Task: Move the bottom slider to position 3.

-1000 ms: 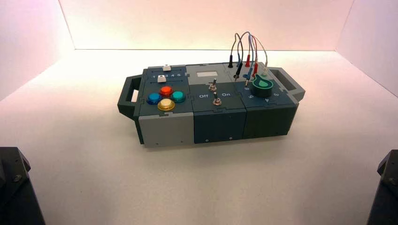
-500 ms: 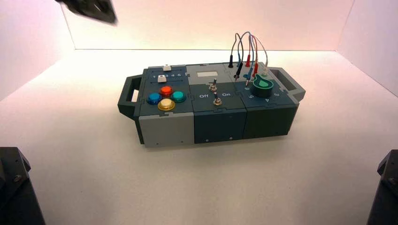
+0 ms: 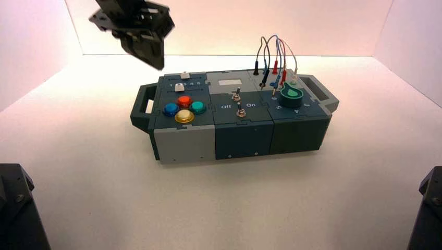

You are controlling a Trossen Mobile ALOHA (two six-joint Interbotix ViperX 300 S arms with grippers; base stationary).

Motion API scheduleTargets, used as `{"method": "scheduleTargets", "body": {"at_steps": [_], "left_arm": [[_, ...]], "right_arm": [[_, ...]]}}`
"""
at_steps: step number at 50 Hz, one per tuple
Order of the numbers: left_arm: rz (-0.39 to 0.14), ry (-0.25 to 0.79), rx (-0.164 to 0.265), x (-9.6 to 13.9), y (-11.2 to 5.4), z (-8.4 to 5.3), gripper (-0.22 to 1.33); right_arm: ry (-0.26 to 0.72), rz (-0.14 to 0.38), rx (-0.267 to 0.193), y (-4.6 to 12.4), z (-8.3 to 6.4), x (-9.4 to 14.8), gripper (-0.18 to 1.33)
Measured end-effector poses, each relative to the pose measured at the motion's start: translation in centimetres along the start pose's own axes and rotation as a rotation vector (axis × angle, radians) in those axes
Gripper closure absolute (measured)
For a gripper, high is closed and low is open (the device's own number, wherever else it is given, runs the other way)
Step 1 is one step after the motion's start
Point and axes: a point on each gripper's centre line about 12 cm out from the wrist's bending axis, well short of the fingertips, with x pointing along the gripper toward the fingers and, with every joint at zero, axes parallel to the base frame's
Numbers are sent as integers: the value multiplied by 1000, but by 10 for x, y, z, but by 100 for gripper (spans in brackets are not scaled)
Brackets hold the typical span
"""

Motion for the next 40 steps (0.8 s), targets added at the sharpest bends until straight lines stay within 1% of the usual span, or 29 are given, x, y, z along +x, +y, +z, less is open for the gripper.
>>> {"method": "scheduleTargets", "body": {"at_steps": [5,19,24,32,40], "left_arm": [[-4,30,-2,7,0,-1,128],[-5,36,0,11,0,5,128],[-6,49,-1,15,1,4,128],[-9,88,-5,25,1,-1,128],[-11,102,-3,30,1,-2,128]], "right_arm": [[2,0,0,0,-1,0,129],[-11,0,-2,0,0,-2,129],[-18,0,0,0,1,-3,129],[-29,-1,-2,0,1,-6,129],[-31,0,-2,0,2,-6,129]]}}
